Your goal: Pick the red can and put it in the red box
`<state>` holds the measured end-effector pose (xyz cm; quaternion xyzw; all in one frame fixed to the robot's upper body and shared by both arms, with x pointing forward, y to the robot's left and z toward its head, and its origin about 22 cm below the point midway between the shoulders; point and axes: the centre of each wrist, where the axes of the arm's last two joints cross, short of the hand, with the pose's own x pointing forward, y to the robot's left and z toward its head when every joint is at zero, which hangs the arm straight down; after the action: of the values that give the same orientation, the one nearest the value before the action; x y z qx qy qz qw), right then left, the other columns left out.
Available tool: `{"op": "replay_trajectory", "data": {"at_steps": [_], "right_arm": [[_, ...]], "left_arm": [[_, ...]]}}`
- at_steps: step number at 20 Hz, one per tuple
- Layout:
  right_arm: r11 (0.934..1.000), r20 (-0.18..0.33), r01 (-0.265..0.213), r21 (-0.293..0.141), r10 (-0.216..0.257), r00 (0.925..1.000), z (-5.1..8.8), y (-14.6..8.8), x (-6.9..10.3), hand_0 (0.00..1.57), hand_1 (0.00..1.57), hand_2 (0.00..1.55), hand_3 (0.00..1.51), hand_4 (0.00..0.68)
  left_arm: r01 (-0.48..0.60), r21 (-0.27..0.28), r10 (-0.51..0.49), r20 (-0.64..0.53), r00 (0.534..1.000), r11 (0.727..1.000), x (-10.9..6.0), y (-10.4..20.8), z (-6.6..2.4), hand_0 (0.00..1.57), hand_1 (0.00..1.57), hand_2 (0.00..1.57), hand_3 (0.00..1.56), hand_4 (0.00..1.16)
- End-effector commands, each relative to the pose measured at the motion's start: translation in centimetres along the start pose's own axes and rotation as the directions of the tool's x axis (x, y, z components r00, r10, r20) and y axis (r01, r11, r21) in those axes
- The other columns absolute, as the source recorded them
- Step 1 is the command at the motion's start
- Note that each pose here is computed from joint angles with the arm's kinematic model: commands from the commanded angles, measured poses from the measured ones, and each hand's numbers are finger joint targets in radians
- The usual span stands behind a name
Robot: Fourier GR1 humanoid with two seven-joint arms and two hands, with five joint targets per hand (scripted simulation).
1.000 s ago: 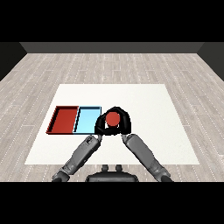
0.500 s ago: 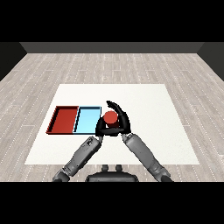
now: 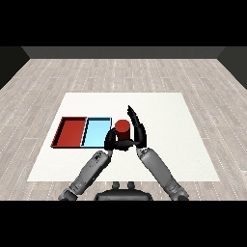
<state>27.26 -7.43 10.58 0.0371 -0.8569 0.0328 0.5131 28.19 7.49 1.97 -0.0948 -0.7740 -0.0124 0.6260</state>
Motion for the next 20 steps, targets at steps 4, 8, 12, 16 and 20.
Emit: {"op": "replay_trajectory", "data": {"at_steps": [4,8,12,16,20], "right_arm": [[0.9985,0.016,0.039,-0.038,-0.038,0.9992,-1.1,-2.3,1.6,0.00,0.00,0.00,0.00,0.000],[0.9957,0.053,0.068,-0.063,-0.064,0.9965,0.2,-4.9,2.4,0.00,0.00,0.00,0.00,0.000],[0.9920,0.115,0.070,-0.105,-0.058,0.9916,0.4,-8.7,4.2,0.00,0.00,0.00,0.00,0.000],[0.9918,0.124,-0.012,-0.128,0.028,0.9919,2.1,-12.1,4.2,0.00,0.00,0.00,0.00,0.000],[0.9779,0.043,-0.044,-0.204,0.054,0.9976,6.7,-13.7,2.1,0.00,0.00,0.00,0.00,0.000]], "left_arm": [[0.013,0.001,-0.013,0.012,1.000,1.000,-1.3,1.2,0.72,1.57,1.57,1.57,1.48,1.14],[0.028,0.016,-0.029,0.019,0.999,0.999,1.0,0.0,-1.52,1.57,1.57,1.57,1.48,1.14],[0.053,0.069,-0.054,0.020,0.998,0.996,1.3,3.5,-1.67,1.57,1.57,1.57,1.47,1.14],[0.099,0.105,-0.104,0.044,0.994,0.990,2.1,4.7,-2.56,1.57,1.57,1.57,1.47,1.15],[0.184,0.155,-0.190,0.024,0.982,0.971,3.0,8.4,-2.62,1.57,1.57,1.56,1.45,1.13]]}}
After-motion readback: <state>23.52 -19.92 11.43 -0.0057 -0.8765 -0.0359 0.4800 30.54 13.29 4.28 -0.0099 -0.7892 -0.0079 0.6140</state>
